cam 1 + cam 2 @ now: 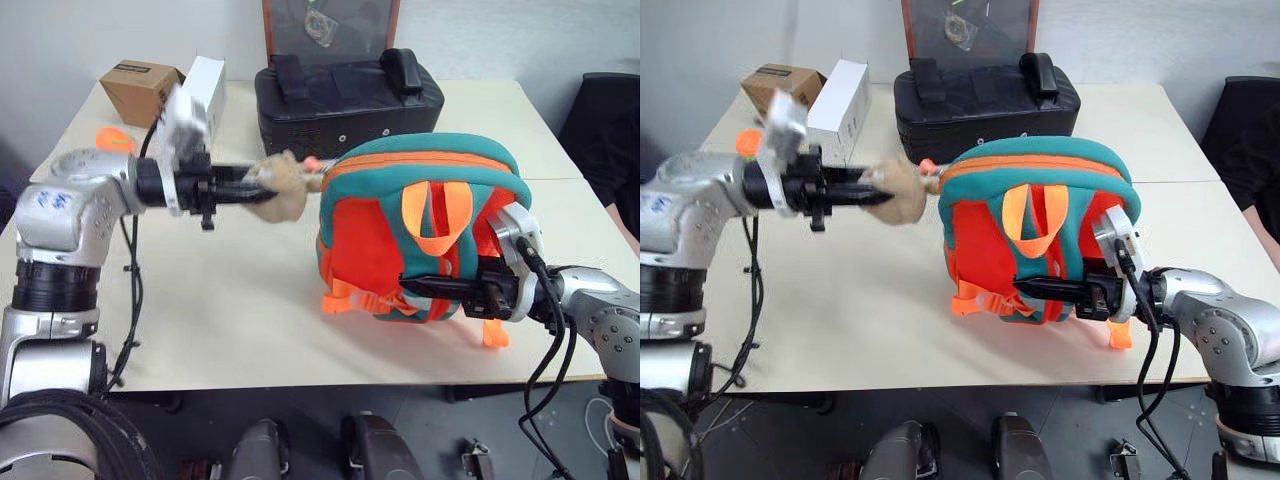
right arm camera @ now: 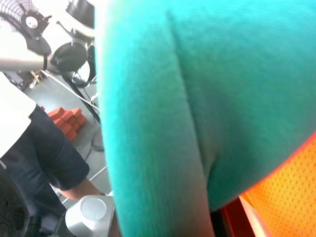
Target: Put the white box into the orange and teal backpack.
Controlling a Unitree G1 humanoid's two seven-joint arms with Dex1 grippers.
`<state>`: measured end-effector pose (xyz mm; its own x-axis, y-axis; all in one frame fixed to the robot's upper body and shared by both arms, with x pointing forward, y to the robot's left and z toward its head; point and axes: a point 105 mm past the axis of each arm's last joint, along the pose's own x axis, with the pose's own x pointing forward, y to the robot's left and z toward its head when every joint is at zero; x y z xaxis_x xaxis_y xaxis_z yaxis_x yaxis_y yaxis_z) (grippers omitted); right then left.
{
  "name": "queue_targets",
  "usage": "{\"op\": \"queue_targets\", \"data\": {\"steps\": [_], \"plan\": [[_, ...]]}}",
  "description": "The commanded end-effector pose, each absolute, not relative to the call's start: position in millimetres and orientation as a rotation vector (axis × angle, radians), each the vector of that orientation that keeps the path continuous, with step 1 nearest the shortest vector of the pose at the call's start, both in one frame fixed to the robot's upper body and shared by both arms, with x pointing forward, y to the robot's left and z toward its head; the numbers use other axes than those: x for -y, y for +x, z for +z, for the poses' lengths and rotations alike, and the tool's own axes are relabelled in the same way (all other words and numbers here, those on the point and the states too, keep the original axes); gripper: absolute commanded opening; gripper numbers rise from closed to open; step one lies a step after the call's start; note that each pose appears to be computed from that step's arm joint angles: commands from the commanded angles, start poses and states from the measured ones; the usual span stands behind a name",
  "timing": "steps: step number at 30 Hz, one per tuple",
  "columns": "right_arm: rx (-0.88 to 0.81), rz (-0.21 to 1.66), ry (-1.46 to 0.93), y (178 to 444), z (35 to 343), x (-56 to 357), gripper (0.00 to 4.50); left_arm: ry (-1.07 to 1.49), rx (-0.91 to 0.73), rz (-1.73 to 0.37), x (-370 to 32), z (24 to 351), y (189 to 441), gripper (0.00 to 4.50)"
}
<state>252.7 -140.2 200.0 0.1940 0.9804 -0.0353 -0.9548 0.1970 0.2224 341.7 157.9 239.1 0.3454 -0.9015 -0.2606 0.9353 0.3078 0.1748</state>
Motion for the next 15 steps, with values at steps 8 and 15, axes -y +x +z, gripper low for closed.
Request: {"op": "queue_targets", "data": {"steps": [8,15], "plan": [[-0.132,1.448,0.154,228,215,138,0.00,0.500,-0.250,-1.176,-154,156,351,0.95],[-0.096,1.469,0.128,222,222,129,0.00,0.337,-0.160,-1.267,-94,153,346,0.95]]}}
